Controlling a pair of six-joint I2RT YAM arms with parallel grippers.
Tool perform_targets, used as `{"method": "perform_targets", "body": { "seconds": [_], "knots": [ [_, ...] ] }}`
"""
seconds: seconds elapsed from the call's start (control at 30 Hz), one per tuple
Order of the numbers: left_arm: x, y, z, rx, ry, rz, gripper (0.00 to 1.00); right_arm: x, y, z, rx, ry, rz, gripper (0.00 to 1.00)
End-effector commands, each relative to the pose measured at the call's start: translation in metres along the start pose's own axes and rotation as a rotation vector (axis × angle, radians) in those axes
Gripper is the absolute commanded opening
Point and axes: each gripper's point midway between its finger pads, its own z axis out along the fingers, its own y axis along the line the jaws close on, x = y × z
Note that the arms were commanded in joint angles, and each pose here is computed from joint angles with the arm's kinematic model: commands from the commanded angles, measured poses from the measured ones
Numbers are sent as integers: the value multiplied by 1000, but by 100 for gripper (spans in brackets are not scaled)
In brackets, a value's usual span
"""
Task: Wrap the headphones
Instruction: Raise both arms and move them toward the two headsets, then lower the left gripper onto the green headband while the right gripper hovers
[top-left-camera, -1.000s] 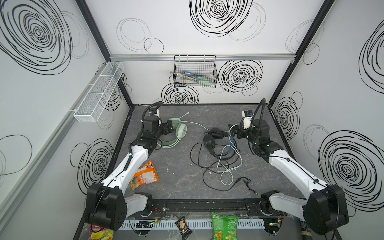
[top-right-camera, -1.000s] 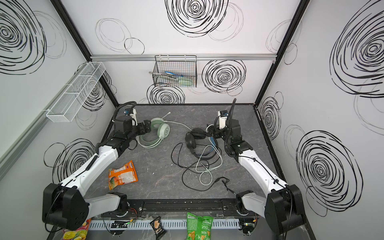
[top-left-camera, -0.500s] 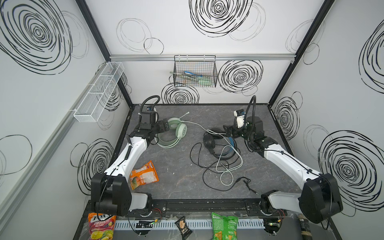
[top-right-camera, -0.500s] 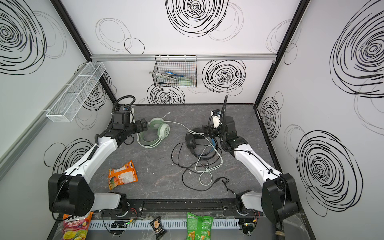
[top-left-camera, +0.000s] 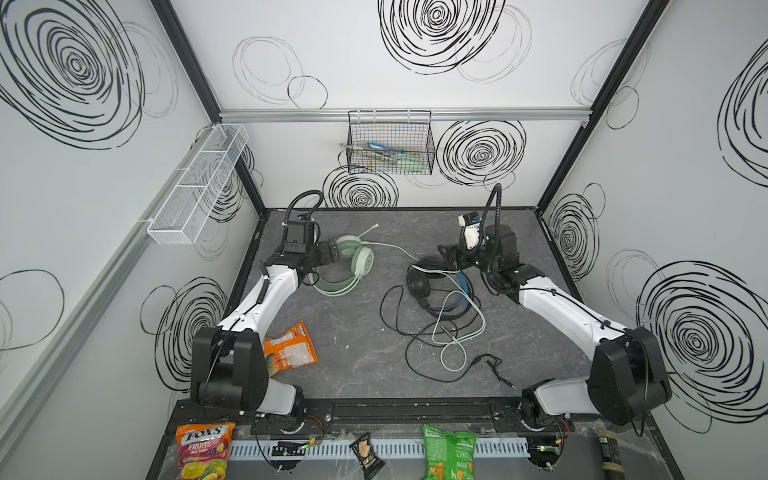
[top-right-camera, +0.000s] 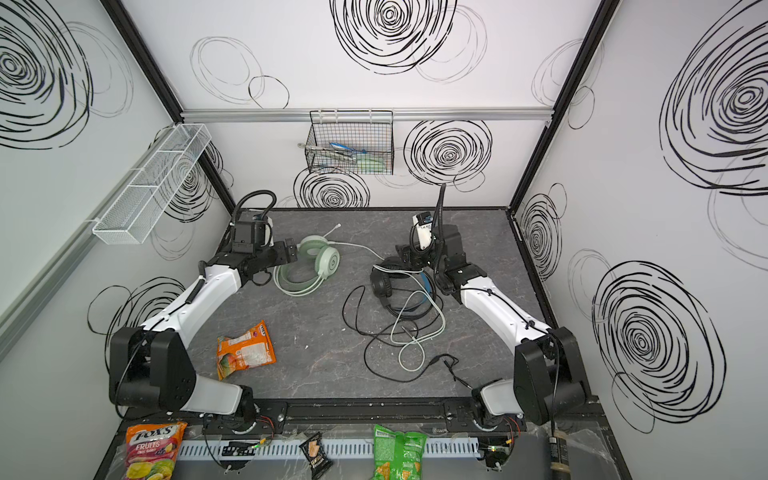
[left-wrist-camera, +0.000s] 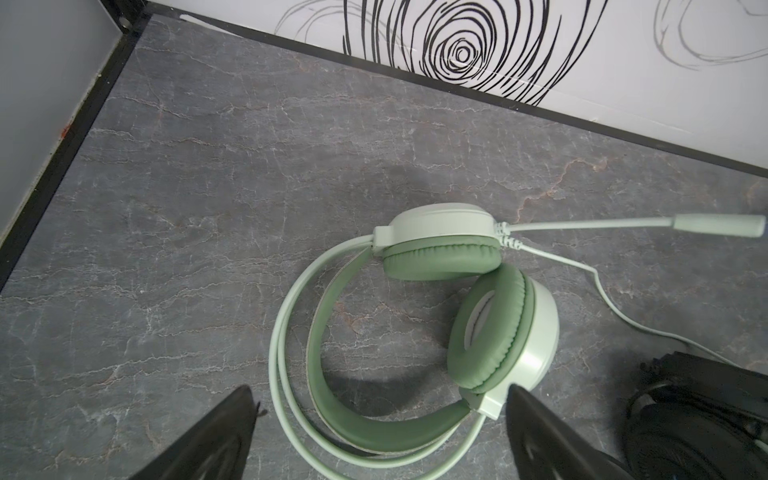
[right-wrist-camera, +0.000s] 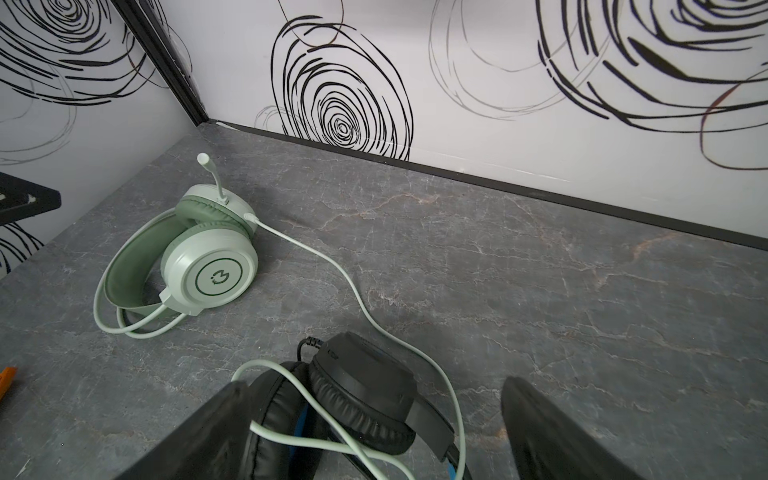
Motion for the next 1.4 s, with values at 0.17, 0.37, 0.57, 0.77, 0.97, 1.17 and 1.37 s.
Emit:
{"method": "perform_targets", "body": {
  "seconds": [0.17,0.37,0.57,0.77,0.97,1.17,1.37],
  "knots": [
    [-19,-10,-16,21,-96,14,96,-7,-13,-21,87,-4,3,97],
    [-19,-18,-20,58,-105,11,96,-27,-18,-44,146,-42,-16,97],
    [-23,-24,-27,82,-121,2,96,-46,-12,-46,136,-65,-30,97],
    [-24,-26,-34,83,-121,4,96,-60,-5,-34,104,-83,-47,98],
    [-20,-25,-33,70,-81,28,96,-57,6,-20,50,-81,-38,97],
    [-20,-20,-24,49,-40,37,96,-51,9,-12,28,-81,-39,97],
    [-19,-4,-6,0,11,14,96,-47,17,-3,-12,-76,-32,97]
  ]
}}
